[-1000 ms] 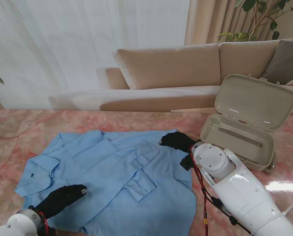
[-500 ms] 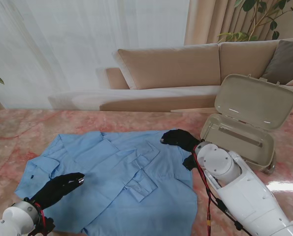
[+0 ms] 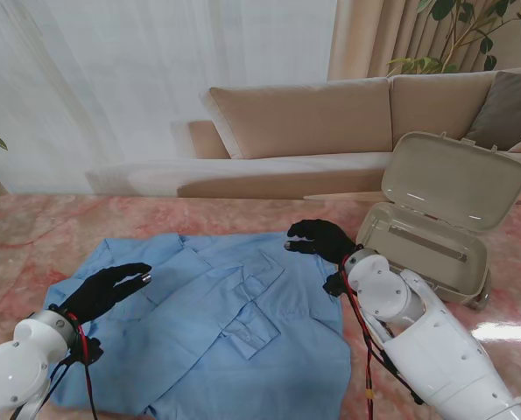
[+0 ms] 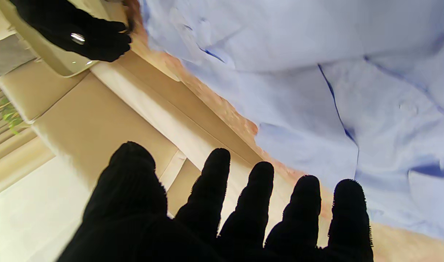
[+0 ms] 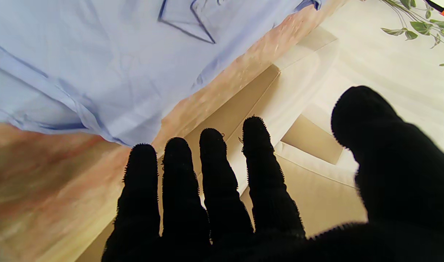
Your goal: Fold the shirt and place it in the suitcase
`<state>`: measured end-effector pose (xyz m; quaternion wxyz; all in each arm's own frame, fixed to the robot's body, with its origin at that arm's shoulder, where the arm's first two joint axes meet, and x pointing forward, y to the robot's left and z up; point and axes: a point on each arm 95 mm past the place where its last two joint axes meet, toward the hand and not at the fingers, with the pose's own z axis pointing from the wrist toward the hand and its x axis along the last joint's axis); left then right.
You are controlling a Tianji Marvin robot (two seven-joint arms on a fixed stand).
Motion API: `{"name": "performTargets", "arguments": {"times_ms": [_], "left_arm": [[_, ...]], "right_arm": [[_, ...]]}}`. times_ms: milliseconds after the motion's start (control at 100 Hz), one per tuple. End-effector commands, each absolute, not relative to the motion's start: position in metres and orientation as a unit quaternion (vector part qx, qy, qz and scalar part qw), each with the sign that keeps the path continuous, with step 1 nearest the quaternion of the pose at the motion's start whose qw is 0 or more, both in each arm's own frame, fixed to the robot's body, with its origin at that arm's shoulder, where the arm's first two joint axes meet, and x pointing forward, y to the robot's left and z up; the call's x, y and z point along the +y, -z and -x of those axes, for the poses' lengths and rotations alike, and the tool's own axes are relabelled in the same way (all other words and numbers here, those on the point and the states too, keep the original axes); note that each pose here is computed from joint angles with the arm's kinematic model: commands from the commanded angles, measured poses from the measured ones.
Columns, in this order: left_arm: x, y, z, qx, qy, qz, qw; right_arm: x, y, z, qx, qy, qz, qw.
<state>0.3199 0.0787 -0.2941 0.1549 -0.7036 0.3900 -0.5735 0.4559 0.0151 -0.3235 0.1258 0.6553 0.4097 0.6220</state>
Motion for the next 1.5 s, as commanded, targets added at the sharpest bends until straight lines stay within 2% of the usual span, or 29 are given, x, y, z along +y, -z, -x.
{"name": "performTargets", "arguments": {"times_ms": [0,140,410,1180,1490], "left_arm": [[0.084,0.292,-0.332,0.4,0.569,0.699,0.167],[0.09,0.294,-0.357,0.43,0.558,0.683,0.192],[0.104,0.299,-0.394,0.472,0.531,0.669,0.22],[0.124,0.323,-0.449,0.557,0.474,0.621,0.279],[0.132,0.336,-0.472,0.576,0.456,0.625,0.264]], "right_arm": [[0.019,0.323,-0.461,0.419,-0.621,-0.65,0.127],[0.023,0.321,-0.47,0.436,-0.627,-0.626,0.156],[0.031,0.318,-0.486,0.452,-0.623,-0.616,0.168],[0.043,0.338,-0.515,0.496,-0.586,-0.612,0.188],[0.042,0.344,-0.524,0.503,-0.571,-0.62,0.191]]}}
